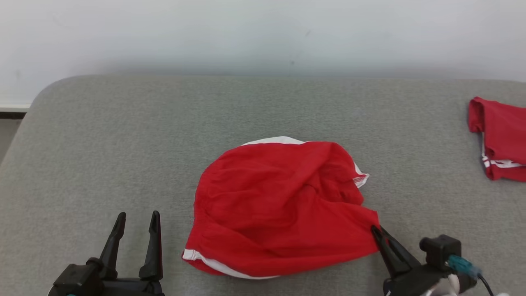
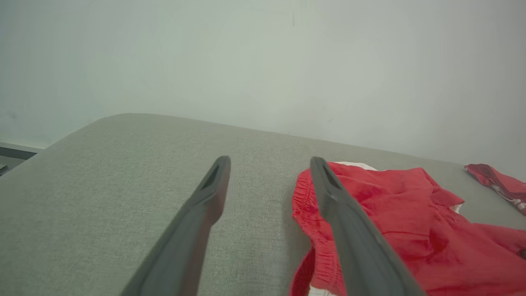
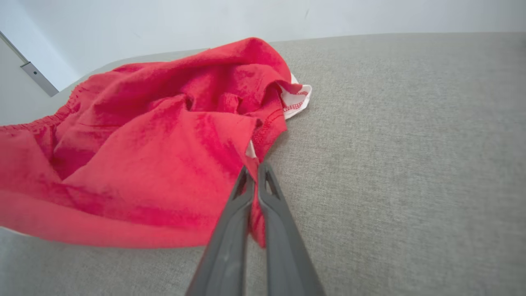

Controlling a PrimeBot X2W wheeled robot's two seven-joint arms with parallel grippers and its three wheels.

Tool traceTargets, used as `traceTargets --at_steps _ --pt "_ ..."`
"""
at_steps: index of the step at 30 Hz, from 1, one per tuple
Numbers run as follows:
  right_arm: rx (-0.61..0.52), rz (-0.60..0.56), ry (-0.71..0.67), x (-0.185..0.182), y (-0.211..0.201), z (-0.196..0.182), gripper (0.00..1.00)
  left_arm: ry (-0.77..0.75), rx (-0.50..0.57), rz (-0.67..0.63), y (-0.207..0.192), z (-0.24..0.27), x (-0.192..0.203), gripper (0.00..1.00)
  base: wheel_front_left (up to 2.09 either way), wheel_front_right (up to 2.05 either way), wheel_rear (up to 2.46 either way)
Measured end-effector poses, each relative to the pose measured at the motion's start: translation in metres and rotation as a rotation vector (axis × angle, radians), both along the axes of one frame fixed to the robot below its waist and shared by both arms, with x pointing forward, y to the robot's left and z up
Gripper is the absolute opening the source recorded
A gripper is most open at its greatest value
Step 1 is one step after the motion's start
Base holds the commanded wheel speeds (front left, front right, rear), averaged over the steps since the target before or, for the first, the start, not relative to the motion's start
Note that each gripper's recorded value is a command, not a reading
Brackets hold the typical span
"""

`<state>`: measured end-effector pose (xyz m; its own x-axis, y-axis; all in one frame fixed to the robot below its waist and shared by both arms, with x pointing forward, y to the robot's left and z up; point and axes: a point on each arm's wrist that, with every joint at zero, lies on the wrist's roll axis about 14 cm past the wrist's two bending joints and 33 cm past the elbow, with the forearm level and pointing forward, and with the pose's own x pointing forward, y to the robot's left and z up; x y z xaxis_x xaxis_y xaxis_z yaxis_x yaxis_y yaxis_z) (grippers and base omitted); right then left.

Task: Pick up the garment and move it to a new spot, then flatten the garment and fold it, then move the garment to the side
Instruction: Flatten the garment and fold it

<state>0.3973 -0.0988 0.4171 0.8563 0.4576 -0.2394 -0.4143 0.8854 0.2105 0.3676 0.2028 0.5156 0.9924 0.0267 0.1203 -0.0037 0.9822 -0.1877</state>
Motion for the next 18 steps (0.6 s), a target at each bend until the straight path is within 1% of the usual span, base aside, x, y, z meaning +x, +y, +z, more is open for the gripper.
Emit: traceTargets --at_steps 6,12,14,18 --pt "0.034 -0.080 -0.027 -0.025 -0.031 0.009 0.00 -0.002 -0.006 -0.042 -0.014 0.000 0.007 1.00 0.00 0.00 0.00" --pt "0.058 -0.187 0.023 -0.055 -0.066 0.001 0.00 0.002 -0.010 -0.076 -0.025 -0.002 0.012 1.00 0.00 0.00 0.00" --pt "0.076 -0.214 0.039 -0.060 -0.072 0.000 0.00 0.004 -0.010 -0.079 -0.027 -0.003 0.013 1.00 0.00 0.00 0.00" --pt "0.088 -0.215 0.033 -0.058 -0.071 0.006 0.00 0.010 -0.011 -0.087 -0.029 -0.005 0.014 1.00 0.00 0.00 0.00"
